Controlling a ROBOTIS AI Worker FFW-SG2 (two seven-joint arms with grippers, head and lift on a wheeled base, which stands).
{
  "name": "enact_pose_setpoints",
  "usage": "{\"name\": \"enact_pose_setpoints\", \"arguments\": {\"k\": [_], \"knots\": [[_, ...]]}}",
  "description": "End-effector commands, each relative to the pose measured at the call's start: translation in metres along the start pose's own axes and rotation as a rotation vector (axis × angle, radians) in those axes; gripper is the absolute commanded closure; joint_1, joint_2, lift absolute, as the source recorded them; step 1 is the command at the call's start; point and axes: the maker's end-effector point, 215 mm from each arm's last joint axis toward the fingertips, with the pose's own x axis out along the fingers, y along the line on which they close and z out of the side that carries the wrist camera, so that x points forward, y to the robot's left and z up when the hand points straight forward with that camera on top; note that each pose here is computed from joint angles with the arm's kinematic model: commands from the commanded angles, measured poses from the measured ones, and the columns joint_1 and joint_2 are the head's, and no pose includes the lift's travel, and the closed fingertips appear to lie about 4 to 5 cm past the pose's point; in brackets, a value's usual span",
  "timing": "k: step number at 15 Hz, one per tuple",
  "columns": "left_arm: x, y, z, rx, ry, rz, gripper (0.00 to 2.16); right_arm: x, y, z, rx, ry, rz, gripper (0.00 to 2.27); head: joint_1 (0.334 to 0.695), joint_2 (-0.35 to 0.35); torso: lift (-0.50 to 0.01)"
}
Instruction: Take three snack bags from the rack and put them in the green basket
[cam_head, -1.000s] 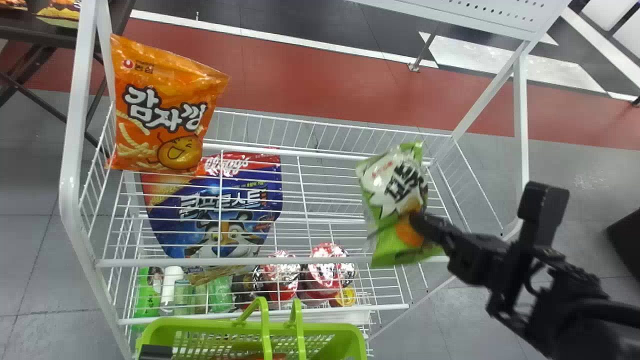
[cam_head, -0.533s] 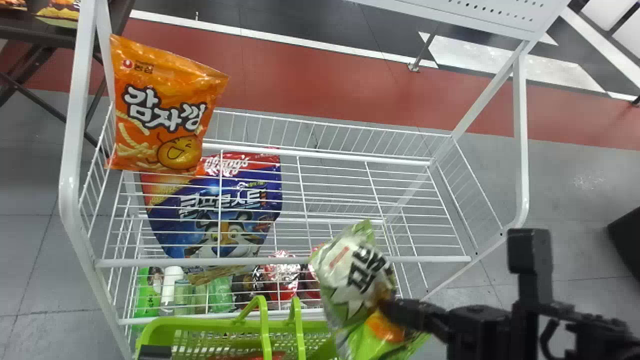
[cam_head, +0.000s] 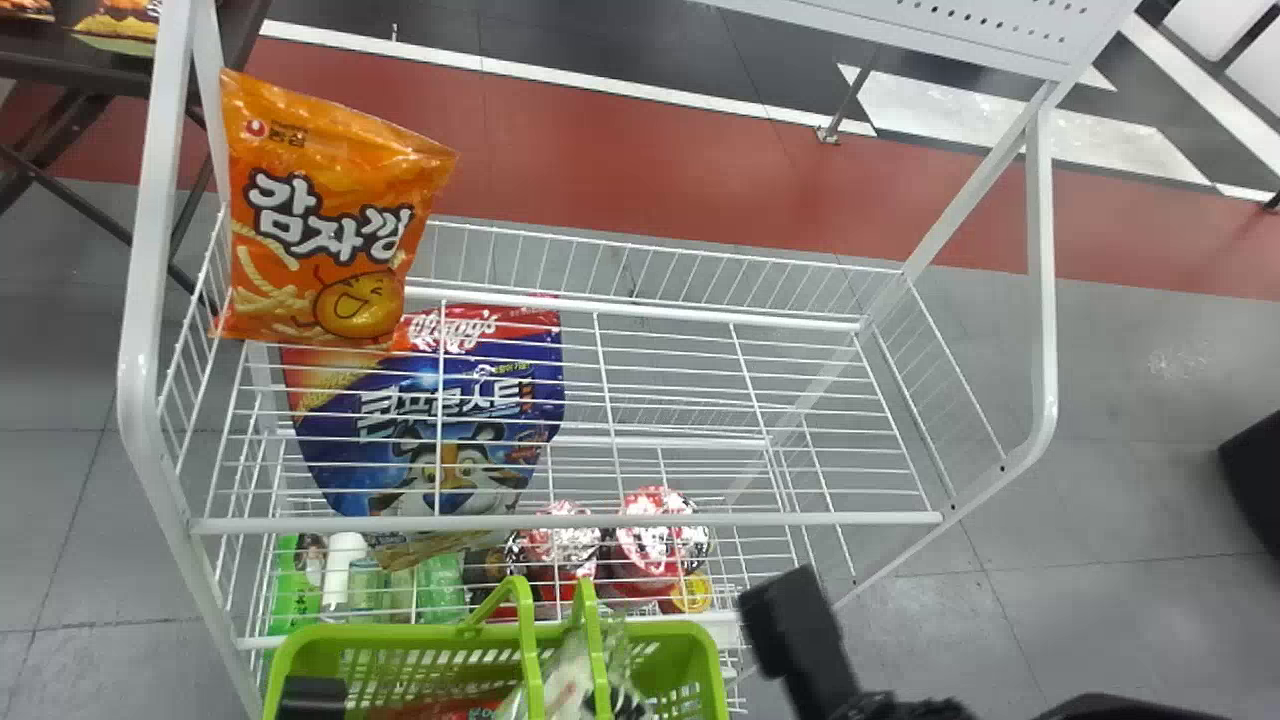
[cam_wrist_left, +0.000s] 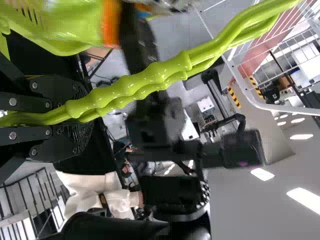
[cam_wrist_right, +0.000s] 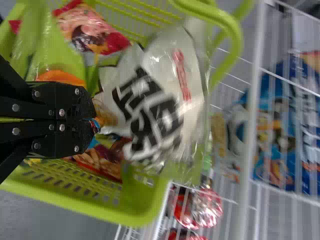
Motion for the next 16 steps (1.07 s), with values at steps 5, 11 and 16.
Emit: {"name": "enact_pose_setpoints", "arguments": {"k": [5,11,16], "knots": [[-0.001,0.000,0.001,0.003,-0.001,0.000,1.76,0.003,-0.003,-0.017,-0.069,0.054,-0.073,0.19,0.695,-0.350,-0.006],[-0.005,0.002,0.004,0.000,-0.010,-0.004,1.76,-0.038,-0.031,0.051,-0.040,-0.286,-0.183,0.05,0.695,-0.350,-0.006],[-0.001,0.003,0.004,0.000,-0.002,-0.009,1.76,-0.137,-0.002,0.209,-0.174,-1.091,-0.158,0.05,0.695,-0.350,-0.006]]}}
